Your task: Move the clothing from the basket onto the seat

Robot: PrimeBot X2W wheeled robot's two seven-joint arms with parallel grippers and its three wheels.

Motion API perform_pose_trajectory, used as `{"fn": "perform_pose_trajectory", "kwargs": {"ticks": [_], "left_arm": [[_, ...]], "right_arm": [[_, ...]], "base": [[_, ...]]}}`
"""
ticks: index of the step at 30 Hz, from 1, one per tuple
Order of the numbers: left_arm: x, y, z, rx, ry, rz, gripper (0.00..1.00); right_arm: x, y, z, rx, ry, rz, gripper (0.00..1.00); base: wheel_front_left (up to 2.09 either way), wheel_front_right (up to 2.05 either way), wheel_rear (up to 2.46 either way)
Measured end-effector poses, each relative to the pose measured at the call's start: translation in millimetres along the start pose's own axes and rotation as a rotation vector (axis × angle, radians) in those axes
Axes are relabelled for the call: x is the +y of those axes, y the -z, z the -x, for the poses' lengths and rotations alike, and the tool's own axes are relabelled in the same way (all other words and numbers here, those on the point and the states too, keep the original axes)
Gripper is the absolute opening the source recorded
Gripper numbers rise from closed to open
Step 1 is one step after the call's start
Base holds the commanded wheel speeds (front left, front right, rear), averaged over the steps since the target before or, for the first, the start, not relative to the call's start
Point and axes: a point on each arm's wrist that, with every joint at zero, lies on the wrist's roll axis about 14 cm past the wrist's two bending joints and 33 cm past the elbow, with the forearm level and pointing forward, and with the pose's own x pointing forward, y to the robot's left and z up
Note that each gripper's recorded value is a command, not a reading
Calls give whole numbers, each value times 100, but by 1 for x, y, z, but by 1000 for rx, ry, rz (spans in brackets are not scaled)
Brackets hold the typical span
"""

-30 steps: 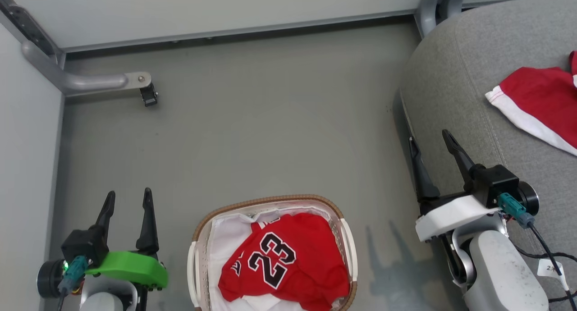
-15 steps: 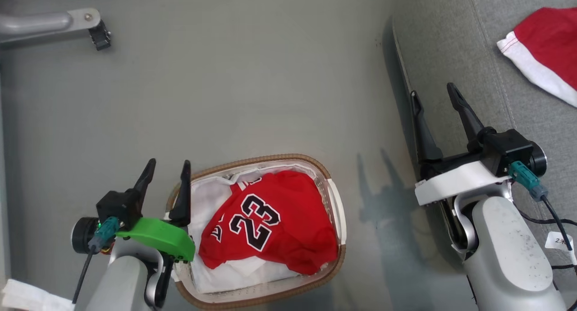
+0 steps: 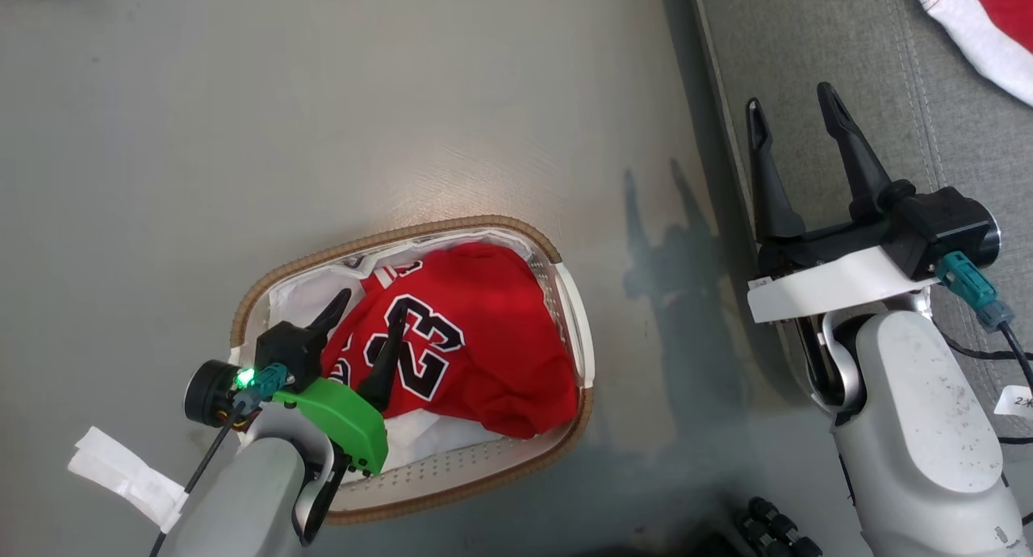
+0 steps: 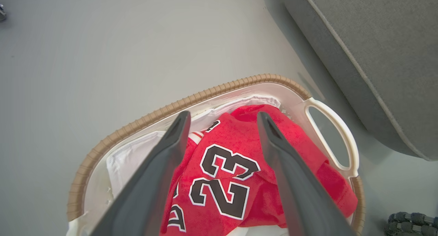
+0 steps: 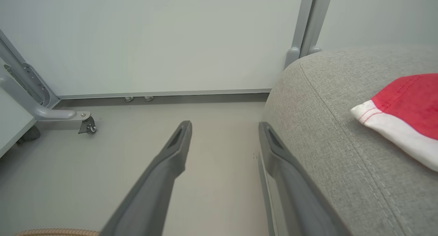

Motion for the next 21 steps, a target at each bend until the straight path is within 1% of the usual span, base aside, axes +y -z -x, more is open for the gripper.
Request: {"fn": "perform_pose_trajectory", "kwargs": {"ticks": [5,10,21], "left_arm": [[-4,33,-14,105,57,-16,100],[-4,56,-27,174,98,-31,100],[7,92,-55,288,156,-99,100]], "right_arm": [[-10,19,-1,37,21,6,100],[-19,33,-3,62,37,12,100],[-35,64,2,125,74,14,100]], "base": [[0,0,0],[0,0,0],[0,0,0]]}}
